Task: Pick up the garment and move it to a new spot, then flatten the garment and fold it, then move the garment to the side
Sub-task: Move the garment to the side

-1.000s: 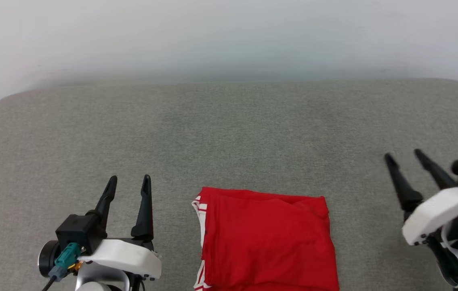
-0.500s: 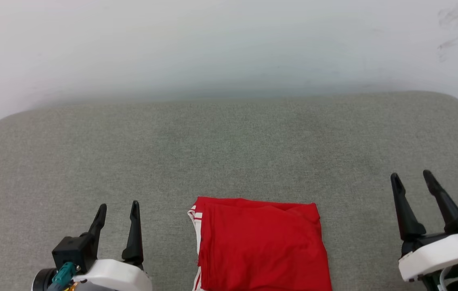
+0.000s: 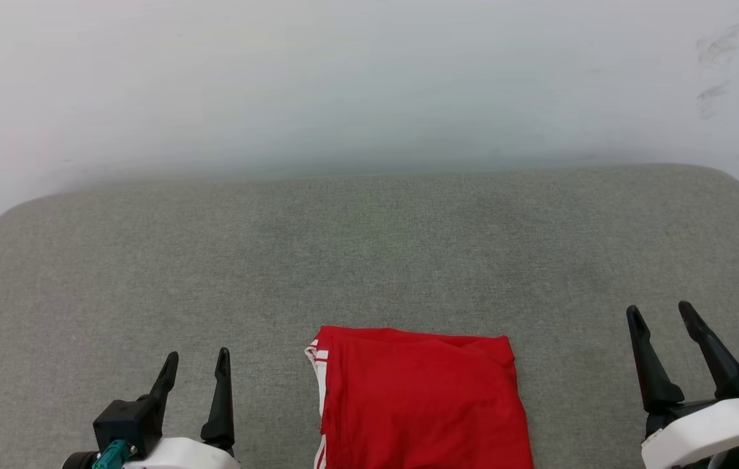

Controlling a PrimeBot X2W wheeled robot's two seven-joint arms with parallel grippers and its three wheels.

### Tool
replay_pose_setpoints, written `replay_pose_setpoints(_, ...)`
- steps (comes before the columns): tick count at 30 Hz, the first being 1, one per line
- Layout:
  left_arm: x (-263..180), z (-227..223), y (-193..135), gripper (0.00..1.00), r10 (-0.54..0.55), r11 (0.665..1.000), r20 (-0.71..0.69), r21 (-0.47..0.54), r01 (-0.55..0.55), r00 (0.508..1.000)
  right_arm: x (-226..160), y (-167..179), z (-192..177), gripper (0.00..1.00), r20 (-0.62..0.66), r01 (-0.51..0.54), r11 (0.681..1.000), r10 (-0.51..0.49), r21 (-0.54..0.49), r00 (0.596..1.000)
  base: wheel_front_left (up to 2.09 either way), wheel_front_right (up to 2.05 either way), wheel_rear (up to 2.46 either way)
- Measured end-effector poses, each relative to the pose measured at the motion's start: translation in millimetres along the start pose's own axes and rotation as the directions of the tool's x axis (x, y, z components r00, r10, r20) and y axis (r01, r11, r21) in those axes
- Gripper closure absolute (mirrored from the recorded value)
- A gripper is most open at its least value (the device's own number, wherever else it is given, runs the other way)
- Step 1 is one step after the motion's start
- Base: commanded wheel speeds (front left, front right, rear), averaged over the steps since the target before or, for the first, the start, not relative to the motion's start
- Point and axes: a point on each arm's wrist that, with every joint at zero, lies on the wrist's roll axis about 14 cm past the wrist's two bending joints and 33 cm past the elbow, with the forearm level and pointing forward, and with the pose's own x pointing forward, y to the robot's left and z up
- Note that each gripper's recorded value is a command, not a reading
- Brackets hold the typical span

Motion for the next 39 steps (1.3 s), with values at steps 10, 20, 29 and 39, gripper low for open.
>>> replay_pose_setpoints(10,5,4,4,0.0,0.009,1.0,0.014,-0.003,-0.009,1.0,-4,-26,-16,0.0,-0.107,0.081,0.993,-0.072,0.083,0.992,0.0,0.0,0.0)
replay_pose_setpoints(20,7,20,11,0.0,0.046,0.999,0.072,-0.029,-0.044,0.996,-24,-90,-90,0.0,-0.541,0.261,0.952,-0.136,0.162,0.83,0.0,0.0,0.0)
replay_pose_setpoints(29,6,23,26,0.0,0.099,0.995,0.09,-0.042,-0.096,0.991,-17,-7,-153,0.0,-0.721,0.271,0.821,0.224,0.502,0.656,0.0,0.0,0.0)
replay_pose_setpoints(39,15,9,47,0.0,0.143,0.99,0.049,-0.019,-0.142,0.989,13,70,-175,0.0,-0.622,0.291,0.59,0.494,0.753,0.607,0.0,0.0,0.0)
